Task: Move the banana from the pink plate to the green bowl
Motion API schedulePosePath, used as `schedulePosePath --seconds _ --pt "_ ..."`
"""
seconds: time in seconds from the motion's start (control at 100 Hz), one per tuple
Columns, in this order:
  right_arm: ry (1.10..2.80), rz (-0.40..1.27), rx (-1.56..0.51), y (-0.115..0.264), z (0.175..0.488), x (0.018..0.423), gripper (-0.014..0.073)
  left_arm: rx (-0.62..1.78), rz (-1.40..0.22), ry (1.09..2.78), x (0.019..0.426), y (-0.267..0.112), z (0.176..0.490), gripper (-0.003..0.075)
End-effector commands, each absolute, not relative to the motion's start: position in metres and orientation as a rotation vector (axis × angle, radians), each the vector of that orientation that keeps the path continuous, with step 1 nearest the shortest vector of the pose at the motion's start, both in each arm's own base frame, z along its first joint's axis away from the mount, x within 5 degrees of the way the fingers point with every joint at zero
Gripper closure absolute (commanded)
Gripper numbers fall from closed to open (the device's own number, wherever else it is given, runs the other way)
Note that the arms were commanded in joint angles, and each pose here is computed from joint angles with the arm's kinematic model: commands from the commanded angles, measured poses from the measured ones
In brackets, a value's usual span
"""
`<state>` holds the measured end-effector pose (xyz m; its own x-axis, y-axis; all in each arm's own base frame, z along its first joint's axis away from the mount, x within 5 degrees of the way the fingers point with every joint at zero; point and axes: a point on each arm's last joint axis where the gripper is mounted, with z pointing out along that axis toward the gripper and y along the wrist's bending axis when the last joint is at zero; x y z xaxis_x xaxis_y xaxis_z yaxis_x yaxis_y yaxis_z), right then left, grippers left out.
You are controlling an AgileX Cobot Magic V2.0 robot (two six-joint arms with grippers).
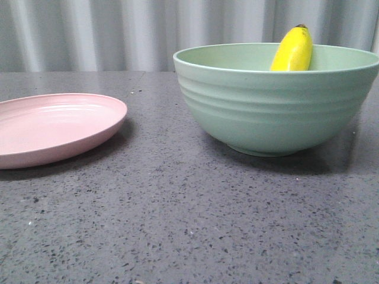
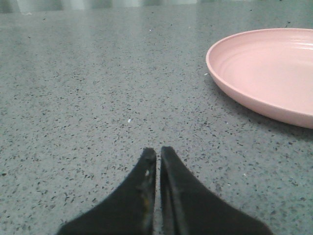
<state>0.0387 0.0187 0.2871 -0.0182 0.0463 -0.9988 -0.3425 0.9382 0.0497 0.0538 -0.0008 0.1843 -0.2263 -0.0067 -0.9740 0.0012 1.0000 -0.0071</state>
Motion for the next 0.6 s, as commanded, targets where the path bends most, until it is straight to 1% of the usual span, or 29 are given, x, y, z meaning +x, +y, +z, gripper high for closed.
schedulePosePath --seconds 0.0,0.49,0.59 --pt "1.473 0.294 -0.219 0.0166 0.3018 0.0380 0.0660 -0.011 -0.015 1.719 0.0533 -0.0007 0.1882 0.0741" --pt "1.471 0.294 -0.218 0.0165 0.3020 0.0380 0.0660 -0.011 -0.015 1.719 0.0533 -0.0007 0.1882 0.0741" --pt "1.391 0.260 -0.172 0.0138 0.2986 0.0428 0.0660 -0.011 -0.015 1.719 0.0533 -0.0007 0.1882 0.0741"
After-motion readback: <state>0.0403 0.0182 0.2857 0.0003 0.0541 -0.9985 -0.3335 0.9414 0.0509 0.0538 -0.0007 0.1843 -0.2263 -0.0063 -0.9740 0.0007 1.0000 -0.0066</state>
